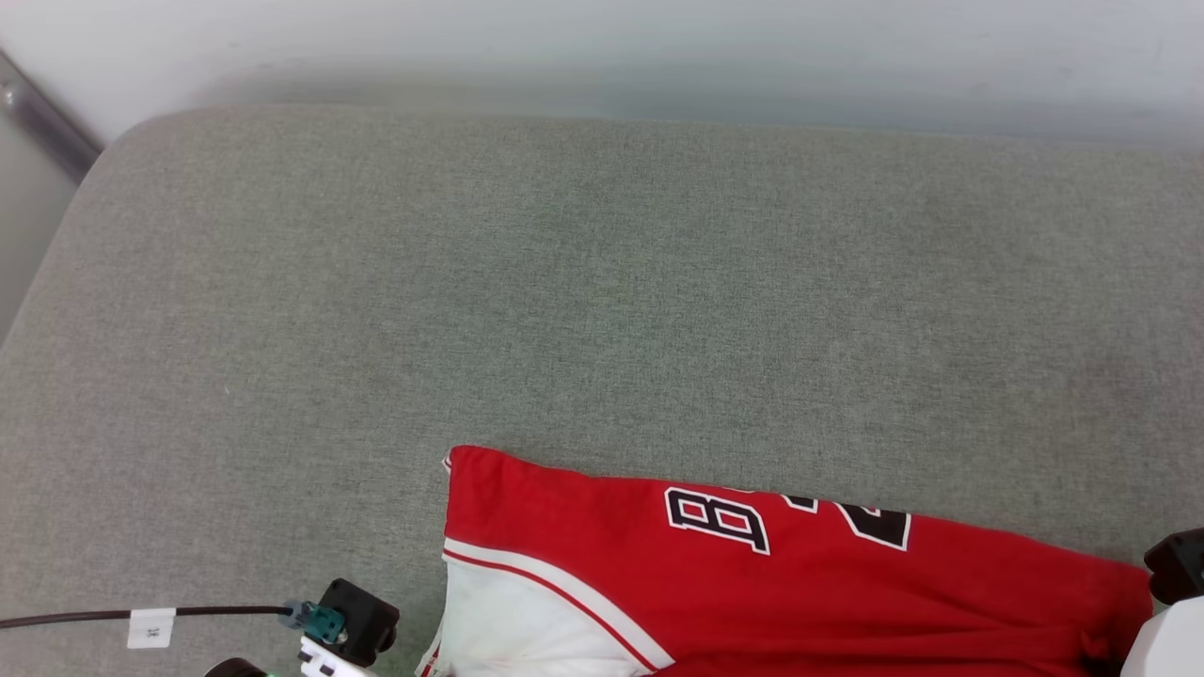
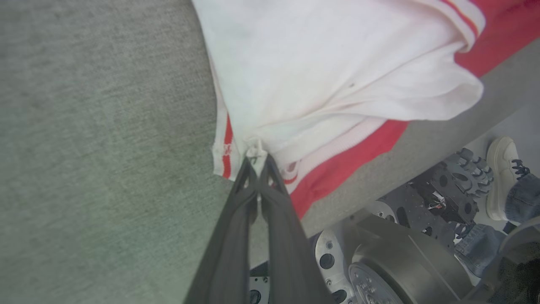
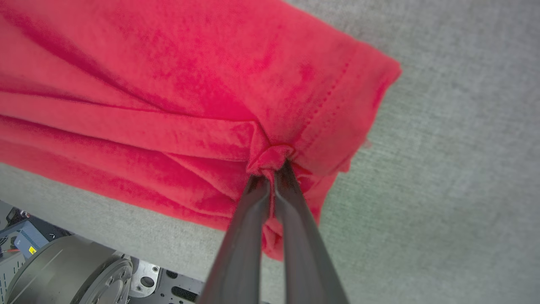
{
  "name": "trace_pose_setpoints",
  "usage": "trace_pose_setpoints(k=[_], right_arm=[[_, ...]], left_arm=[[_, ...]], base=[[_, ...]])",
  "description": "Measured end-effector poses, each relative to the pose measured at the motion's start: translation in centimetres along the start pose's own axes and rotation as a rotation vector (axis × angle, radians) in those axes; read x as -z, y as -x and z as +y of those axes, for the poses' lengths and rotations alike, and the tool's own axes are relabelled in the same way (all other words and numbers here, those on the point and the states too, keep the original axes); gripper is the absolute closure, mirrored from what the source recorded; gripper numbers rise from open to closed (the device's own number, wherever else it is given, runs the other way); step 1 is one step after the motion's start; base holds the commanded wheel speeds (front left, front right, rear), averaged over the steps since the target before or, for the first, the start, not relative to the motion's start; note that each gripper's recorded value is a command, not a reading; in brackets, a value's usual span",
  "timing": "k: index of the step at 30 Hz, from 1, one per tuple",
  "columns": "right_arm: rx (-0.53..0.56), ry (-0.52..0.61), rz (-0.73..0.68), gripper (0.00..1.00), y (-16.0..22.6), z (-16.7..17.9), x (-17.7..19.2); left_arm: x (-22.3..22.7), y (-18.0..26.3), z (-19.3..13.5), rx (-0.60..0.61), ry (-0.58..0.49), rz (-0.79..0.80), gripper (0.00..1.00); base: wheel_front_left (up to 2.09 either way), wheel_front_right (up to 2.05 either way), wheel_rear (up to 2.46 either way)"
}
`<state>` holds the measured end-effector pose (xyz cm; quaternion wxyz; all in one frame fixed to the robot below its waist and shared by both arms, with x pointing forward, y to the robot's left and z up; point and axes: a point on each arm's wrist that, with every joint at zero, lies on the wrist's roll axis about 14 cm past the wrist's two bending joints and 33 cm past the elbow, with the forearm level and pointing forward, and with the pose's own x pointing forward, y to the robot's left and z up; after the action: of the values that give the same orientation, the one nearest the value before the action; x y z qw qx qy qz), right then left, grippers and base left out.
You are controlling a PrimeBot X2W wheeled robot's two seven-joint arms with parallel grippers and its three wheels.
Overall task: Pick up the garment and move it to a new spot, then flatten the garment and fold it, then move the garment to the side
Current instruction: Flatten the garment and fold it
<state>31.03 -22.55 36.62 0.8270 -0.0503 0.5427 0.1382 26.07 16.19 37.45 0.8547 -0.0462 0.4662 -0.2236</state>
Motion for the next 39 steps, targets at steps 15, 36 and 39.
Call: trace_pose_setpoints(k=[15,36,39], right_arm=[[-0.007,-0.065,-0.224,0.00,4.4,0.3,-3.3],[0.093,-0.498,-0.352,0.00,4.4,-1.6,-3.0],[0.101,-0.556,-0.331,0.00,3.0,-2.2,-2.0]], left_arm=[[-6.7,2.7,-0.2,-0.042,-0.039,-0.399,0.00],[-18.9,12.7,1.3,-0.436,-0.229,-1.213,0.00],[-19.1,13.2,0.6,-0.449,-0.254,-1.247,0.00]], base=[[0.00,0.00,0.00],[0.00,0.00,0.00],[0.00,0.00,0.00]])
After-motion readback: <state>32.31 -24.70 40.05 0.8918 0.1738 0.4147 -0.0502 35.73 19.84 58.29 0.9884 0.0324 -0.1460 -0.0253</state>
